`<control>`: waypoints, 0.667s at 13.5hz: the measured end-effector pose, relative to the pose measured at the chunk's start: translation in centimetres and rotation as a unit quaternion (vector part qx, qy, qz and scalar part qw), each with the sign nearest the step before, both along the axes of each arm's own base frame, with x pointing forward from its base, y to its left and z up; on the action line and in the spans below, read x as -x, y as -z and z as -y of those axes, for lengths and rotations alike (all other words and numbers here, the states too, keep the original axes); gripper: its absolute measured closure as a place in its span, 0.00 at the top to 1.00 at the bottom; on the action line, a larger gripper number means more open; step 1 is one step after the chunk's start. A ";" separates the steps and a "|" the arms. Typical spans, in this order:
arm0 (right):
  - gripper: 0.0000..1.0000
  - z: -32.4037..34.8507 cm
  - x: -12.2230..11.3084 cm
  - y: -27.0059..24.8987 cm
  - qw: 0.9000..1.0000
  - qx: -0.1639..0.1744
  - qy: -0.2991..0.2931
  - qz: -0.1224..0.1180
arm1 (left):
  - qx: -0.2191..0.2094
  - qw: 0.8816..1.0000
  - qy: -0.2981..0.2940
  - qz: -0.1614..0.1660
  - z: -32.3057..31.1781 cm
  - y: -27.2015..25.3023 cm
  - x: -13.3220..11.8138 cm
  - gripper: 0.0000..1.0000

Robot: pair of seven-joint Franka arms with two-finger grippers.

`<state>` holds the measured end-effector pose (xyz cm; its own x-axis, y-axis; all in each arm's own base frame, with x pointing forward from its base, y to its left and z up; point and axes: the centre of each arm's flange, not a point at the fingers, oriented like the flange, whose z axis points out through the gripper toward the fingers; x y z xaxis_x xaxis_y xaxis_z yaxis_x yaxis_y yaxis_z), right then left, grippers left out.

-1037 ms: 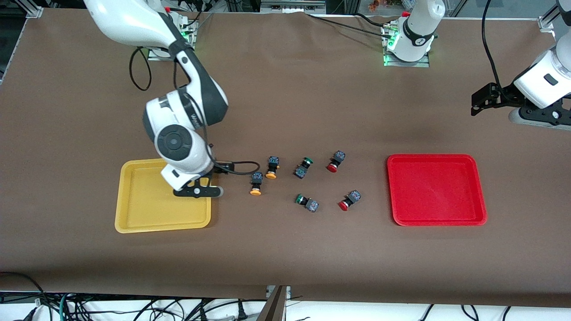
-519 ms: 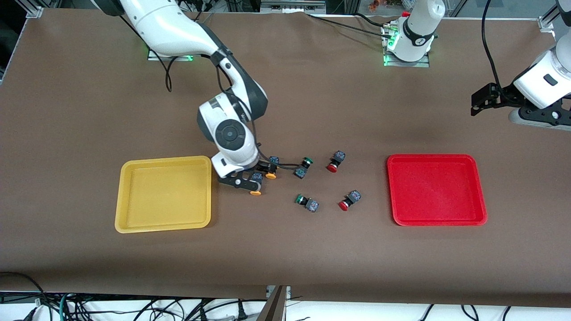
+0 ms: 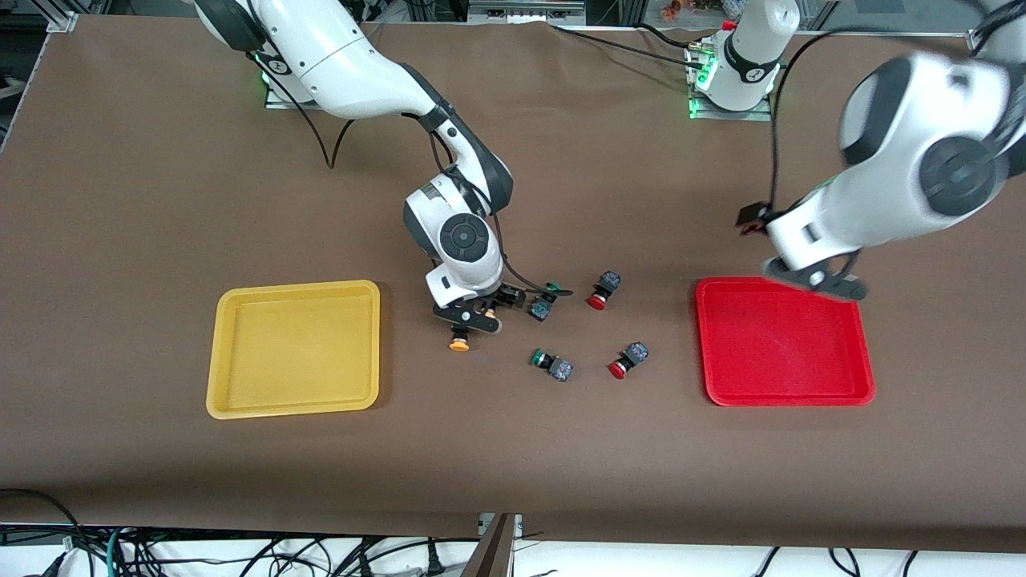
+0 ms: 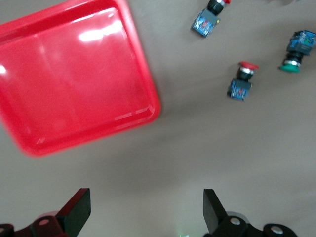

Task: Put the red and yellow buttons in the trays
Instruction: 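Grasp the yellow button with the right gripper while the left gripper descends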

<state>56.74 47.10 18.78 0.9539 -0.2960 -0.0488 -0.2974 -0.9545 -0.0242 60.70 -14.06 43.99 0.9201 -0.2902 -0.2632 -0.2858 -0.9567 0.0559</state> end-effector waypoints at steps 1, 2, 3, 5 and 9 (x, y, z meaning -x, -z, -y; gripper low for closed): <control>0.96 0.0 0.0 0.0 1.000 0.000 0.000 0.001 | 0.001 1.000 0.006 0.003 1.0 2.1 -1.3 1.00; 0.89 0.0 -0.1 0.0 1.000 -0.001 0.000 0.001 | 0.005 1.000 0.015 0.010 1.8 3.7 -2.3 1.00; 0.75 0.0 -0.1 0.0 1.000 -0.001 0.000 0.002 | 0.011 0.999 0.028 0.019 2.7 5.0 -3.2 1.00; 0.50 0.0 -0.1 -0.1 1.000 -0.003 0.001 0.004 | 0.035 0.998 0.051 0.033 4.7 6.9 -4.0 1.00; 0.44 1.4 -1.6 -1.7 1.000 0.003 -0.007 0.004 | 0.065 0.993 0.079 0.065 8.3 10.9 -4.9 1.00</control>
<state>58.34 45.74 20.50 0.9583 -0.2829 -0.0402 -0.2838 -0.9587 -0.0200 65.62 -22.40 33.13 0.8845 -0.4564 -0.0967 -0.4437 -0.8870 0.1281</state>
